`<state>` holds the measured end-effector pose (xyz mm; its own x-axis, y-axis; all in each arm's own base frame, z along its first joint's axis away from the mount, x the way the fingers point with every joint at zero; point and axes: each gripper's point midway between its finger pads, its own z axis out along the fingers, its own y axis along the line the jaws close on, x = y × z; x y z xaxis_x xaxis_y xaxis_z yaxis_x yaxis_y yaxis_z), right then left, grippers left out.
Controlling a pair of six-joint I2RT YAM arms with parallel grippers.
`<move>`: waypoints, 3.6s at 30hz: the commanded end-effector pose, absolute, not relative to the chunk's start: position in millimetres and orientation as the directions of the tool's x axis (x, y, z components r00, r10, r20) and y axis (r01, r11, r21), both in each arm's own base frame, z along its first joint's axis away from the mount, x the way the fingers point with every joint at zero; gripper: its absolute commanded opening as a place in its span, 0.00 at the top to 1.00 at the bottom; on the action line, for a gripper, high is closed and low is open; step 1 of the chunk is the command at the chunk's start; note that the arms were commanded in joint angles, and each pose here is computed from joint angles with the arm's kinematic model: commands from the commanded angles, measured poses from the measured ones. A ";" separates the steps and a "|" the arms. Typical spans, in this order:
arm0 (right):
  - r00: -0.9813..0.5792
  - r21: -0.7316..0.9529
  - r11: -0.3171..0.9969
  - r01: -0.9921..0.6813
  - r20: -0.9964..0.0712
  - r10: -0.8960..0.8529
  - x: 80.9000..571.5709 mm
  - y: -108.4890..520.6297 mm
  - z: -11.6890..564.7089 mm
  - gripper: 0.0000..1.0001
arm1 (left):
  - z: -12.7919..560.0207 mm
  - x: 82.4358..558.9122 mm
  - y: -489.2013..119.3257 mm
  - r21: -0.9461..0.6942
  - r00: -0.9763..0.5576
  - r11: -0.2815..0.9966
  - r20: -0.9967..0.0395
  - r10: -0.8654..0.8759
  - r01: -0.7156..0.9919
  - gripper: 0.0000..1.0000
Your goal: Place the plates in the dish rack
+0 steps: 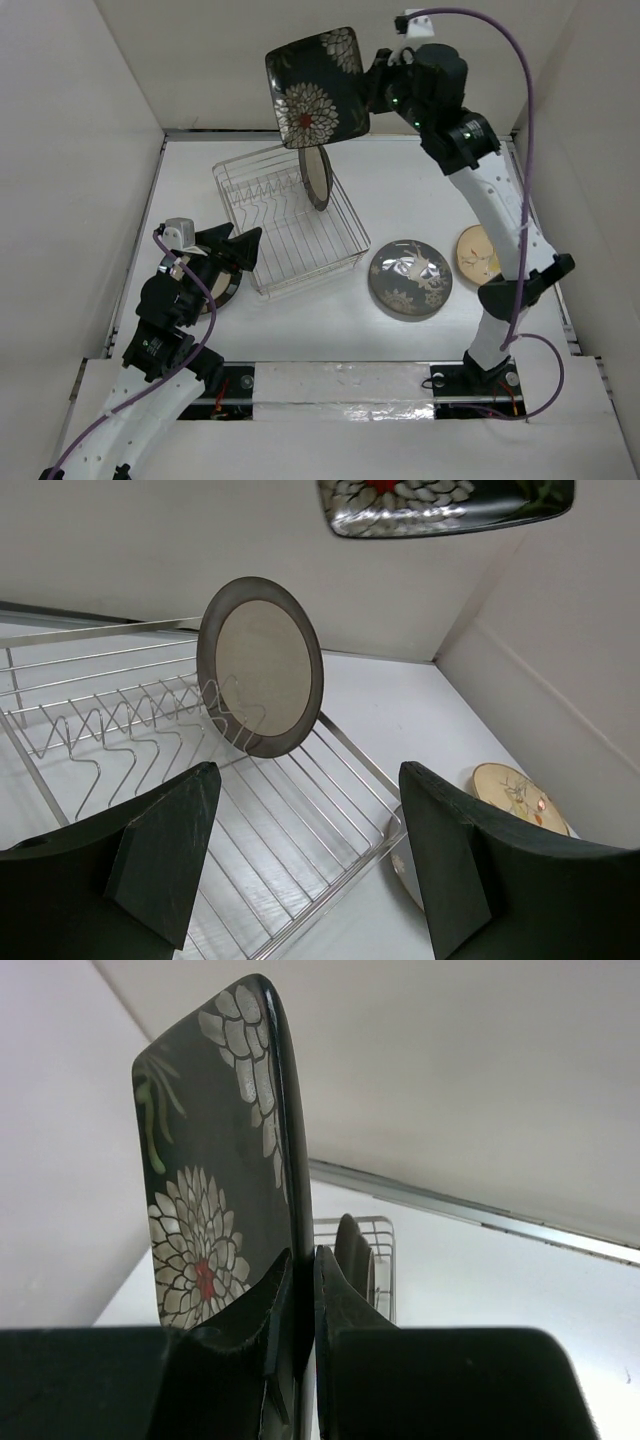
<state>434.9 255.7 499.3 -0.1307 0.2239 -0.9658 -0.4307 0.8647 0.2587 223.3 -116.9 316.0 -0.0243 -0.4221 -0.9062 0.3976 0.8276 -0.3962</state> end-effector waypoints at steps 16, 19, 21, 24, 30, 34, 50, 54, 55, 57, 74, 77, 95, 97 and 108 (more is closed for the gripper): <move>-0.067 0.089 0.972 -0.219 -0.995 0.076 458.2 338.1 457.0 1.00 | 340.8 215.0 -110.7 -0.387 0.055 0.820 -0.891 -0.450 0.422 0.30; -0.075 0.046 0.987 -0.151 -0.997 0.035 464.3 328.3 447.0 1.00 | 336.2 217.1 -114.0 -0.385 0.037 0.819 -0.897 -0.440 0.425 0.30; -0.094 0.017 0.992 -0.127 -0.996 0.005 465.4 329.7 433.9 1.00 | 336.2 216.5 -114.9 -0.384 0.036 0.817 -0.897 -0.440 0.430 0.30; -0.120 -0.048 0.996 -0.073 -0.991 -0.057 470.0 321.8 416.6 1.00 | 338.8 216.7 -112.6 -0.386 0.046 0.820 -0.894 -0.445 0.423 0.30; -0.168 -0.113 0.992 -0.059 -0.978 -0.122 473.6 321.1 390.9 1.00 | 339.2 216.4 -114.5 -0.383 0.045 0.817 -0.895 -0.443 0.432 0.30; -0.185 -0.144 0.989 -0.045 -0.971 -0.150 474.4 318.2 383.1 1.00 | 334.5 217.3 -116.6 -0.382 0.029 0.816 -0.899 -0.437 0.433 0.30; -0.242 -0.301 0.953 -0.026 -0.923 -0.298 468.8 320.5 351.6 1.00 | 337.6 215.9 -117.5 -0.385 0.034 0.809 -0.895 -0.445 0.444 0.30; -0.239 -0.344 0.939 0.004 -0.912 -0.333 468.5 319.4 351.5 1.00 | 335.1 216.1 -119.8 -0.384 0.023 0.806 -0.898 -0.440 0.450 0.30; -0.234 -0.347 0.938 -0.003 -0.912 -0.338 465.0 324.6 352.0 1.00 | 337.2 214.9 -119.3 -0.385 0.028 0.804 -0.895 -0.445 0.453 0.30; -0.236 -0.364 0.931 -0.009 -0.904 -0.355 463.4 329.0 347.4 1.00 | 337.9 215.1 -117.2 -0.386 0.034 0.808 -0.894 -0.446 0.444 0.30; -0.293 -0.403 0.912 -0.077 -0.865 -0.407 475.3 352.3 292.1 1.00 | 335.4 215.0 -119.1 -0.389 0.023 0.804 -0.895 -0.445 0.449 0.29; -0.291 -0.420 0.902 -0.099 -0.855 -0.430 477.9 357.1 282.9 1.00 | 335.7 215.8 -118.0 -0.389 0.026 0.808 -0.895 -0.445 0.443 0.29; -0.223 -0.422 0.900 -0.106 -0.872 -0.435 480.9 384.2 274.6 0.67 | 332.5 218.2 -118.6 -0.386 0.017 0.813 -0.899 -0.437 0.436 0.29; -0.216 -0.411 0.905 -0.110 -0.879 -0.425 476.8 387.9 277.9 0.60 | 333.9 217.2 -118.9 -0.386 0.021 0.810 -0.898 -0.439 0.442 0.29; -0.052 -0.189 0.977 -0.098 -0.979 -0.195 434.4 370.7 386.5 0.42 | 334.2 216.9 -118.1 -0.385 0.024 0.812 -0.898 -0.439 0.440 0.29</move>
